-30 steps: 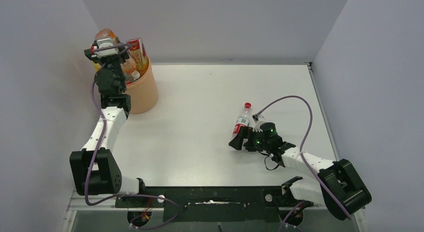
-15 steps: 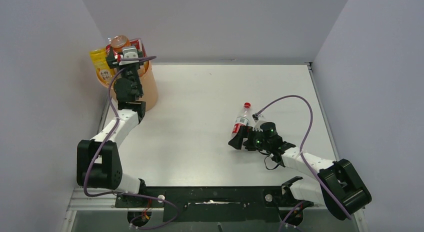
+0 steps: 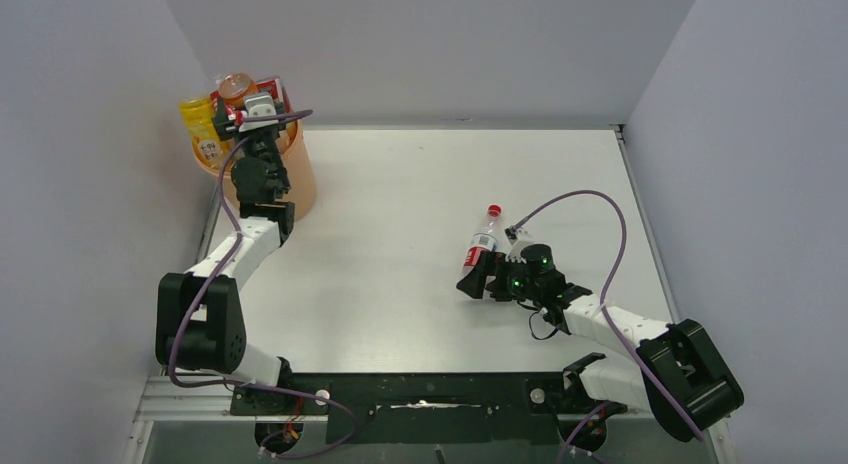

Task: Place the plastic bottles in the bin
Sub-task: Place the plastic bottle in the trash bin.

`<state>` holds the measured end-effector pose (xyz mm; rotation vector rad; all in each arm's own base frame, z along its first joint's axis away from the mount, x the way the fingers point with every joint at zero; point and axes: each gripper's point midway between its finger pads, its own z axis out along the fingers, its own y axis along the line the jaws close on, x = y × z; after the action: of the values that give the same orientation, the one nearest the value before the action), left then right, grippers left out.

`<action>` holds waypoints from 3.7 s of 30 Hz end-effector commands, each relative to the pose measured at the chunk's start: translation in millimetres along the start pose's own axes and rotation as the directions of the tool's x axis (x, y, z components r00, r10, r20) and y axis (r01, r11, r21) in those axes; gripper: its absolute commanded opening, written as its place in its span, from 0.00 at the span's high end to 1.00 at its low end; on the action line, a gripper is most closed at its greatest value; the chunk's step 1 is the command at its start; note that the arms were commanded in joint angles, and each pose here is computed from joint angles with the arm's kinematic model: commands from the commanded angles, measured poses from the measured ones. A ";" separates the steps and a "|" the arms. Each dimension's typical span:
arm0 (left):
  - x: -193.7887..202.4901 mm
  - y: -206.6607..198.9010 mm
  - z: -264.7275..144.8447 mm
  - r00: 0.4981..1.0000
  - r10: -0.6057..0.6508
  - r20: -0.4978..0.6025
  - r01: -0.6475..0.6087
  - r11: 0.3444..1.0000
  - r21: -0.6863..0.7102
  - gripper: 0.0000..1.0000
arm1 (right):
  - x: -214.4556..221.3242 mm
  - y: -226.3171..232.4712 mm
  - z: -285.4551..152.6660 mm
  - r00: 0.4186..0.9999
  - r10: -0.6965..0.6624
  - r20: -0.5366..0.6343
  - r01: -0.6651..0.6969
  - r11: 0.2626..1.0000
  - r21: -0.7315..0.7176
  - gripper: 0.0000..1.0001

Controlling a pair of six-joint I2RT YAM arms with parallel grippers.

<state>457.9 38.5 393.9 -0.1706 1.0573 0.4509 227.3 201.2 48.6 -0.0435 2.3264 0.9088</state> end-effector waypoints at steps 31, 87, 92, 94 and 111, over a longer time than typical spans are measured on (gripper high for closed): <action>30.9 1.0 -1.6 0.993 0.030 -0.116 -0.034 0.999 -0.030 0.30 | -19.4 18.1 -8.0 0.996 -0.031 0.084 0.035 0.998 -0.050 0.02; 7.9 6.3 -0.3 0.986 -0.014 -0.167 0.009 0.999 -0.031 0.23 | -19.2 21.4 -19.6 0.992 -0.031 0.125 0.039 0.997 -0.068 0.02; 10.9 1.4 3.5 0.984 -0.015 -0.176 0.011 1.000 -0.020 0.39 | -19.9 22.0 -19.2 0.992 -0.029 0.127 0.038 0.997 -0.070 0.02; 13.7 -0.9 5.0 0.983 -0.010 -0.181 0.007 1.000 -0.015 0.41 | -19.6 21.8 -19.2 0.991 -0.027 0.127 0.036 0.997 -0.069 0.02; 49.8 -20.7 5.2 0.964 0.030 -0.265 -0.018 0.999 0.047 0.49 | -17.7 22.3 -18.0 0.993 -0.028 0.118 0.037 0.997 -0.070 0.02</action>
<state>483.8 39.1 364.6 -0.2118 1.2804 0.4367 222.0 201.1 74.4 -0.0469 2.2175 0.9507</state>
